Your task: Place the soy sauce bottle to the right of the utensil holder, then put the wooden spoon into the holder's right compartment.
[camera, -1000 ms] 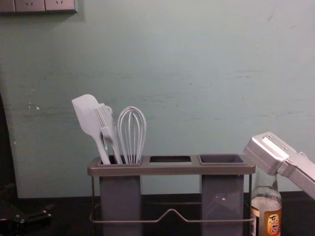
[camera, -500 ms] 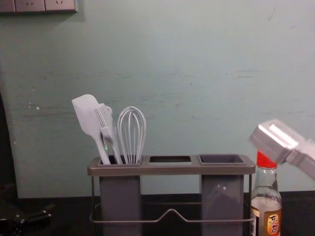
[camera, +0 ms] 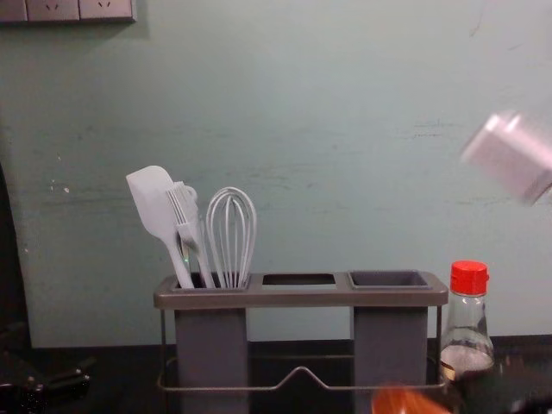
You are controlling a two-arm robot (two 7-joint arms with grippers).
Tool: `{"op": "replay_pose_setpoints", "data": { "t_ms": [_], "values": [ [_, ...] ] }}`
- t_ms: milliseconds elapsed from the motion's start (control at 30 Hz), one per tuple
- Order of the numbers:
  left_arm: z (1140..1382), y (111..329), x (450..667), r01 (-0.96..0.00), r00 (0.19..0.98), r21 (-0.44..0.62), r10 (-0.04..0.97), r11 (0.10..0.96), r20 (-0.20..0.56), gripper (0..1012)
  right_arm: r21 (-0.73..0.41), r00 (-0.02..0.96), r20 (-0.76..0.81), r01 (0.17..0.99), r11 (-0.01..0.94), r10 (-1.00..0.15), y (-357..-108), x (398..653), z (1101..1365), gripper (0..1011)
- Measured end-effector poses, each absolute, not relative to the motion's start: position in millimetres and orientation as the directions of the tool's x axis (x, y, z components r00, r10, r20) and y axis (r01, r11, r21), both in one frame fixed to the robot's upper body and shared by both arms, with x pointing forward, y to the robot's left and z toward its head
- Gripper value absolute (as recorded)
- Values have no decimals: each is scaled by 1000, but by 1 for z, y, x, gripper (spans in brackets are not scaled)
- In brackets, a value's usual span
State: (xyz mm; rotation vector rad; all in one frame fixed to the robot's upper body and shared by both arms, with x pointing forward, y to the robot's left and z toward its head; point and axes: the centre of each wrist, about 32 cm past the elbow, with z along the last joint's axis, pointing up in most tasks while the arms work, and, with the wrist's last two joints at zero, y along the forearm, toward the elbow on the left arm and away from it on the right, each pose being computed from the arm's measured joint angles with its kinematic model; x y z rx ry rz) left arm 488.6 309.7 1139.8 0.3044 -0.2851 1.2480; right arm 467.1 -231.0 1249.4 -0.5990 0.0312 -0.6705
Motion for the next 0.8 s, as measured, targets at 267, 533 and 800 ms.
{"op": "replay_pose_setpoints", "data": {
  "t_ms": [267, 533, 800],
  "values": [
    [1140, 310, 489, -955, 292, 70, 880, 287, 374, 1005, -222, 788, 175, 616, 756, -591, -249, 451, 1247, 838],
    [1140, 310, 489, -955, 292, 70, 880, 287, 374, 1005, 80, 752, 182, 630, 772, -633, -255, 441, 1226, 838],
    [1140, 310, 489, -955, 292, 70, 880, 287, 374, 1005, 254, 725, 185, 617, 745, -663, -257, 437, 1207, 838]
  ]
}}
